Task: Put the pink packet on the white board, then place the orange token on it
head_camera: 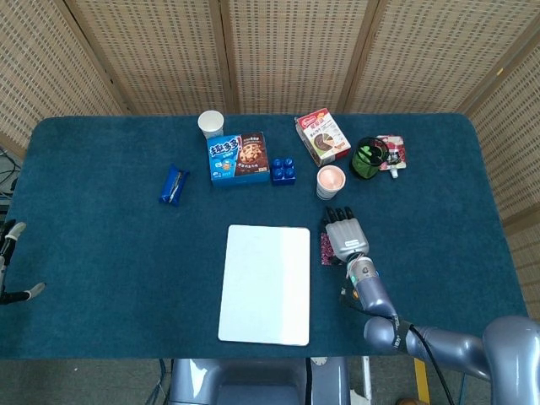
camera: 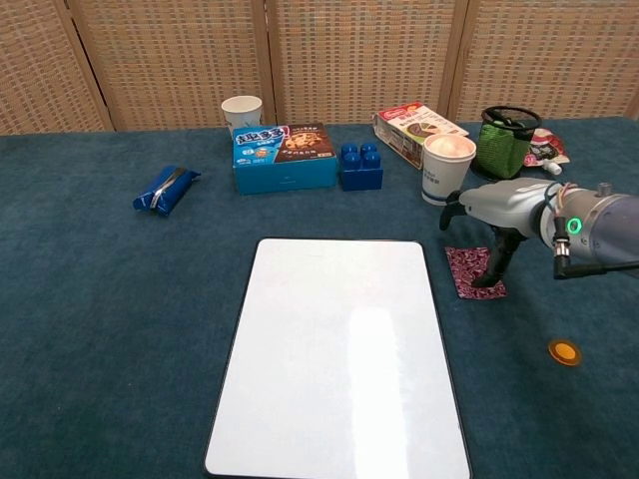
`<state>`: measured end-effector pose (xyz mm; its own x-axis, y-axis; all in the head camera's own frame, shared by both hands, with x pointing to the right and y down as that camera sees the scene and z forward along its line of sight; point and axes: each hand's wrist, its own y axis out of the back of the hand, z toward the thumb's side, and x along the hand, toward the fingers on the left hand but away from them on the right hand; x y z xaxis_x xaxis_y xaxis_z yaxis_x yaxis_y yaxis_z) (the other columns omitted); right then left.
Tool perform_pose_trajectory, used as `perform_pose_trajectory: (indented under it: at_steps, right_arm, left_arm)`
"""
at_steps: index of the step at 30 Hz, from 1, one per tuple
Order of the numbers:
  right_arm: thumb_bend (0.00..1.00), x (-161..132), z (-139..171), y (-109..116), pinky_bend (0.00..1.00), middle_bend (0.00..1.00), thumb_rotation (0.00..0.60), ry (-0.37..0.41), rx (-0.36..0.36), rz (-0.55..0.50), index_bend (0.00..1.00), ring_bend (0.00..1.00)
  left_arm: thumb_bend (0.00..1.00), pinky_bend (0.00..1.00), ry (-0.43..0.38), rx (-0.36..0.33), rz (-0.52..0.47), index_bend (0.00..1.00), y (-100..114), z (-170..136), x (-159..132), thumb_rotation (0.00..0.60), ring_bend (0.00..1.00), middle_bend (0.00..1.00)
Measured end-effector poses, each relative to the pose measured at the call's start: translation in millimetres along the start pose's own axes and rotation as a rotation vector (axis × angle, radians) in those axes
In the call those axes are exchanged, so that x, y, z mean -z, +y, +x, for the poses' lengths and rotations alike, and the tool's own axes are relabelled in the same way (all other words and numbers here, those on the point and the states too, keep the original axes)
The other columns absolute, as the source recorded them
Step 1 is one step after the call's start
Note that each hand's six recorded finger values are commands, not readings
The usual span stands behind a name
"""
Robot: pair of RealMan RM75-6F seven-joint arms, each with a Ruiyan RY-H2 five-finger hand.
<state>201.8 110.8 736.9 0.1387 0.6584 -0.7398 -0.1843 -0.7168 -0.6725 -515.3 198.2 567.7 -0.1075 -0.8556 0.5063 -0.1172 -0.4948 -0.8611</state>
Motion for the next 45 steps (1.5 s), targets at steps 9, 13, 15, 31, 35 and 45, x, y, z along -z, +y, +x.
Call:
perform_pose_trajectory:
  at_steps: [9, 13, 15, 31, 35, 45]
  right_arm:
    - [0.26, 3, 13, 7, 0.00, 0.00, 0.600, 0.015, 0.010, -0.011, 0.18, 0.00]
    - [0.26, 9, 21, 4, 0.00, 0.00, 0.600, 0.012, 0.005, -0.013, 0.18, 0.00]
    - [0.26, 10, 24, 2, 0.00, 0.00, 0.600, 0.012, 0.000, -0.009, 0.18, 0.00]
    - [0.26, 8, 20, -16, 0.00, 0.00, 0.600, 0.012, -0.014, -0.002, 0.18, 0.00]
    - [0.26, 8, 17, -17, 0.00, 0.00, 0.600, 0.009, -0.012, 0.003, 0.18, 0.00]
    - [0.26, 12, 14, -22, 0.00, 0.00, 0.600, -0.003, -0.026, 0.012, 0.19, 0.00]
  left_arm:
    - [0.00, 0.00, 0.002, 0.010, 0.008, 0.00, -2, 1, 0, 0.600, 0.00, 0.00]
    - [0.00, 0.00, -0.002, 0.013, 0.013, 0.00, -4, 1, -2, 0.600, 0.00, 0.00]
    - [0.00, 0.00, -0.004, 0.014, 0.014, 0.00, -4, 0, -3, 0.600, 0.00, 0.00]
    - [0.00, 0.00, -0.004, 0.011, 0.011, 0.00, -3, 0, -3, 0.600, 0.00, 0.00]
    - [0.00, 0.00, -0.005, 0.012, 0.012, 0.00, -3, 1, -3, 0.600, 0.00, 0.00]
    - [0.00, 0.00, -0.005, 0.012, 0.015, 0.00, -4, 0, -4, 0.600, 0.00, 0.00]
